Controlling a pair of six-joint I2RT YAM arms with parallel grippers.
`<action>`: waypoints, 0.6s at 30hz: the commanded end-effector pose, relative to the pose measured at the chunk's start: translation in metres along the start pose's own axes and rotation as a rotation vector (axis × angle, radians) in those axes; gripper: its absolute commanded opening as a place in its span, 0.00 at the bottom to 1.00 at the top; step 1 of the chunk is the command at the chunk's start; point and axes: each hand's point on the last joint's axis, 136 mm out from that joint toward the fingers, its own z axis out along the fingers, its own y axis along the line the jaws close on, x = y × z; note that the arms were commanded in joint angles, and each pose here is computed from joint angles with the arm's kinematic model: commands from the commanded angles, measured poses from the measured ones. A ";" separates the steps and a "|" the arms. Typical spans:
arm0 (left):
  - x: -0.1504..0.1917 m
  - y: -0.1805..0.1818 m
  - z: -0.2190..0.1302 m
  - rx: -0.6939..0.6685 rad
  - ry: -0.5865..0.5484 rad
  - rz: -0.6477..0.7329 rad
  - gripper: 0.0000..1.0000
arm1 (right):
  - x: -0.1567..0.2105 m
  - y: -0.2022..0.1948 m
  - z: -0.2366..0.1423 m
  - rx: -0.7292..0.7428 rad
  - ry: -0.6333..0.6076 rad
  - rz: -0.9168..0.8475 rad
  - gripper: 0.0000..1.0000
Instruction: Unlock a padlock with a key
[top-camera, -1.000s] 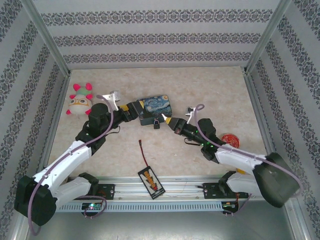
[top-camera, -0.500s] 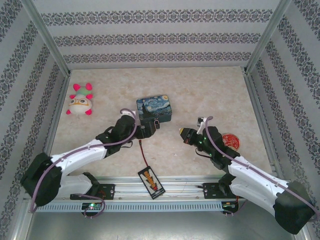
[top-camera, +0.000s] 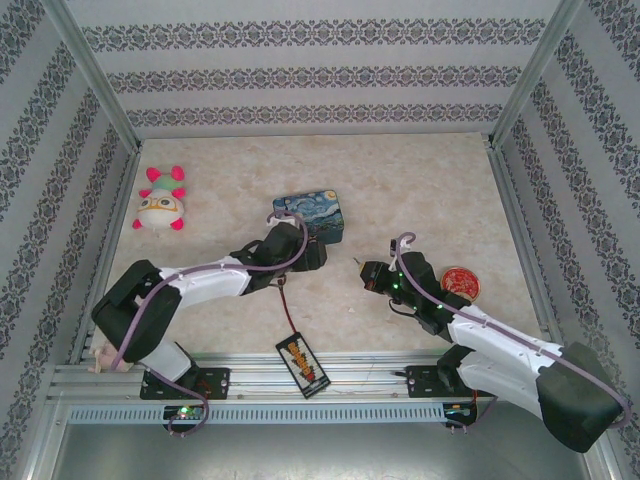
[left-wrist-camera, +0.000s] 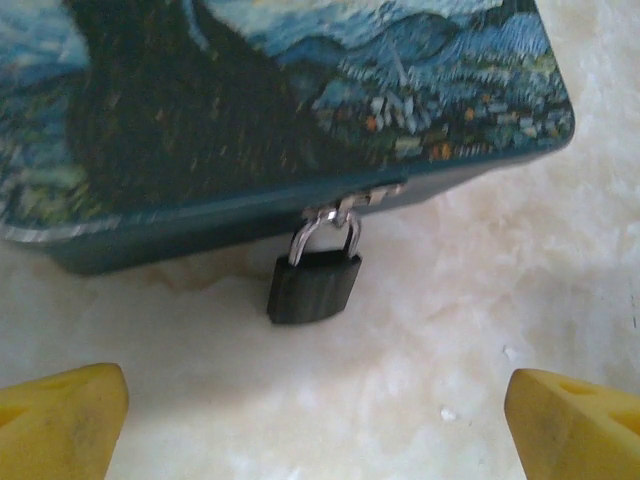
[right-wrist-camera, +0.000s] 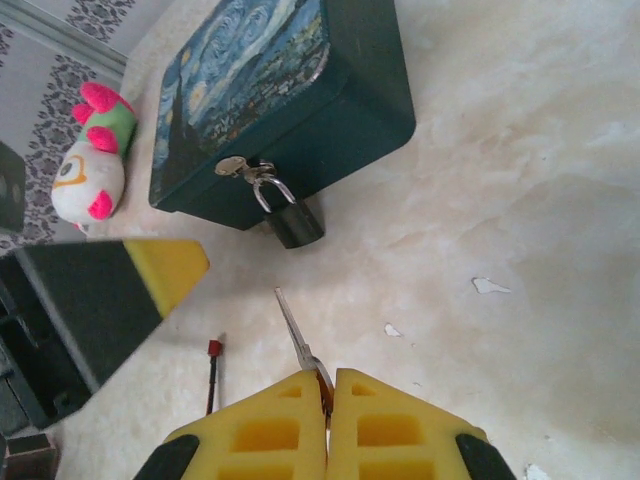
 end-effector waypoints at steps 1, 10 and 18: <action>-0.002 0.002 0.010 -0.065 0.005 0.039 0.95 | -0.013 0.003 0.001 0.006 -0.045 -0.026 0.00; -0.011 0.009 0.026 -0.150 -0.021 0.025 0.84 | -0.020 0.000 -0.003 0.017 -0.091 -0.003 0.00; -0.012 0.012 0.040 -0.183 -0.026 0.037 0.77 | -0.024 -0.005 -0.010 0.016 -0.125 0.007 0.00</action>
